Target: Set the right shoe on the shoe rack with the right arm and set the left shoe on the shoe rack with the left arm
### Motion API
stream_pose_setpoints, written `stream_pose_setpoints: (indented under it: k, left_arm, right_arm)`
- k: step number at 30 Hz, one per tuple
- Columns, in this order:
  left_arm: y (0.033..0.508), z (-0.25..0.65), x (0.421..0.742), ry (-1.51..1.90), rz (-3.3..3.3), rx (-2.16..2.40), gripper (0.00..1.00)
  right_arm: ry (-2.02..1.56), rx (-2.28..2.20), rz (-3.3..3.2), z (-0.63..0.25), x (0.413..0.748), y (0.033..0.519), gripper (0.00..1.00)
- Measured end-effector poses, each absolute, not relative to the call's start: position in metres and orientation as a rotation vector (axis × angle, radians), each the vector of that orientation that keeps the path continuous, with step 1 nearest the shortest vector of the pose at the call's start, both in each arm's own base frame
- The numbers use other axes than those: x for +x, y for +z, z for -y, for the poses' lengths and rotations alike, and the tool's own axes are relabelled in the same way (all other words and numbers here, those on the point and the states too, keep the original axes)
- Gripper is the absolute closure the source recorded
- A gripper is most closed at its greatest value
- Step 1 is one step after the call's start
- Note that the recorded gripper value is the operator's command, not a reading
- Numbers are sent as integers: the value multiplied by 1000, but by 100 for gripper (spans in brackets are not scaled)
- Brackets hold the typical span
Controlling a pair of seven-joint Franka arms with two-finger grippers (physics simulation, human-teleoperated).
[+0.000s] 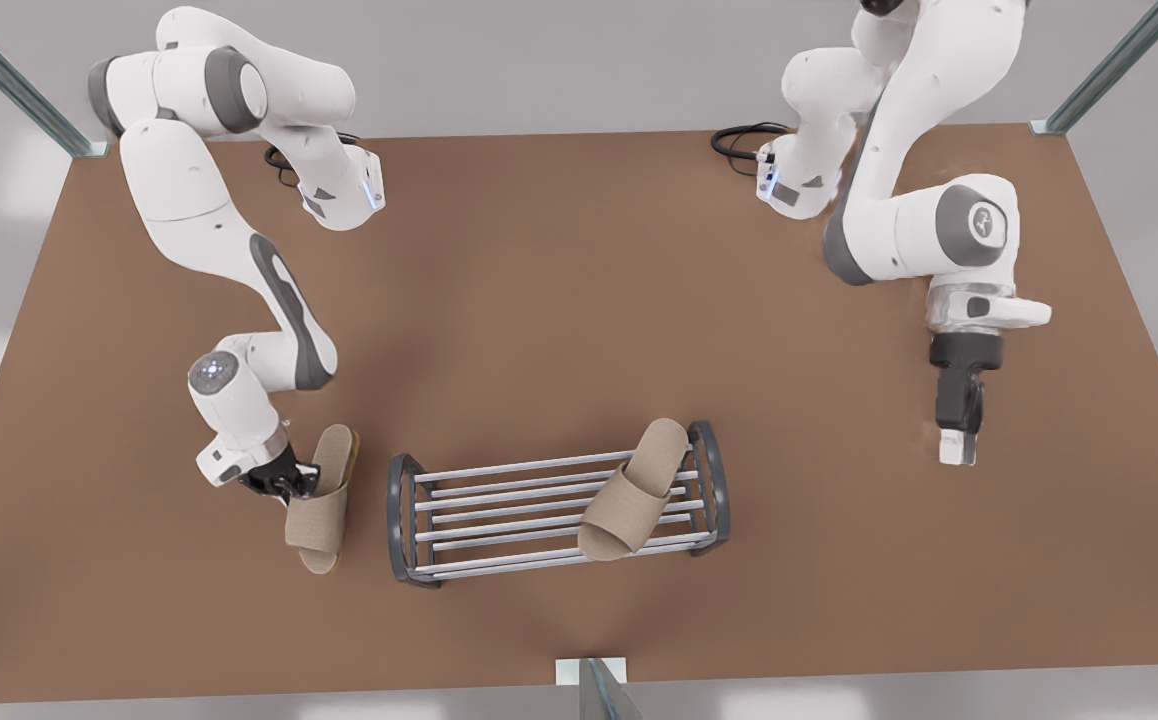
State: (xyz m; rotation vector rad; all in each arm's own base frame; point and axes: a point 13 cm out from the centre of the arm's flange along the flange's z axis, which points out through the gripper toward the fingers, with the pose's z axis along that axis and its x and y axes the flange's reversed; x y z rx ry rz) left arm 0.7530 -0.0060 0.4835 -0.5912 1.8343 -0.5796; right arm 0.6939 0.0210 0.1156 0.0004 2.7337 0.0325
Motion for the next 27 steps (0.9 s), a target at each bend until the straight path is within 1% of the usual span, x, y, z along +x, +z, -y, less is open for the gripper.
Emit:
stream_pose_setpoints:
  k: [1,2,3,4,6,9,11,12,13,15,16,17,19,21,24,27]
  left_arm:
    - [499,-87,762,-382,-1869,-341,0]
    - [507,-130,760,-228,-1959,-60,0]
    - [496,-132,755,-150,-2066,183,0]
    - [483,-110,748,-124,-2158,389,0]
    - [462,-33,732,-153,-2304,706,0]
    - [422,77,684,-156,-2499,1073,0]
    - [396,95,657,-144,-2637,1139,0]
    - [385,87,648,-137,-2711,1121,0]
    - [377,74,641,-128,-2779,1081,0]
    - [360,54,634,-114,-2892,968,0]
    - [346,56,631,-116,-2947,909,0]
    - [343,67,627,-119,-2996,868,0]
    - [384,87,621,-112,-3027,832,0]
    - [408,99,611,-116,-3064,807,0]
    - [414,91,601,-123,-3149,708,0]
    - [417,86,591,-141,-3211,612,0]
  right_arm:
    - [23,-34,-2699,-25,709,142,79]
    - [13,-69,-2668,-30,720,167,79]
    - [3,-106,-2641,-35,727,191,79]
    - [-7,-146,-2617,-43,731,213,79]
    - [-26,-228,-2562,-61,736,263,79]
    - [-42,-355,-2481,-110,734,377,79]
    - [-40,-424,-2456,-149,730,451,79]
    - [-32,-465,-2466,-175,723,474,79]
    - [-24,-511,-2496,-201,710,480,79]
    - [-11,-607,-2563,-262,677,479,79]
    - [-3,-655,-2588,-296,663,477,79]
    - [0,-695,-2618,-329,653,467,79]
    - [-13,-729,-2686,-373,642,438,79]
    - [-50,-712,-2751,-391,647,404,79]
    - [-116,-632,-2828,-385,662,352,79]
    - [-155,-562,-2854,-381,674,321,79]
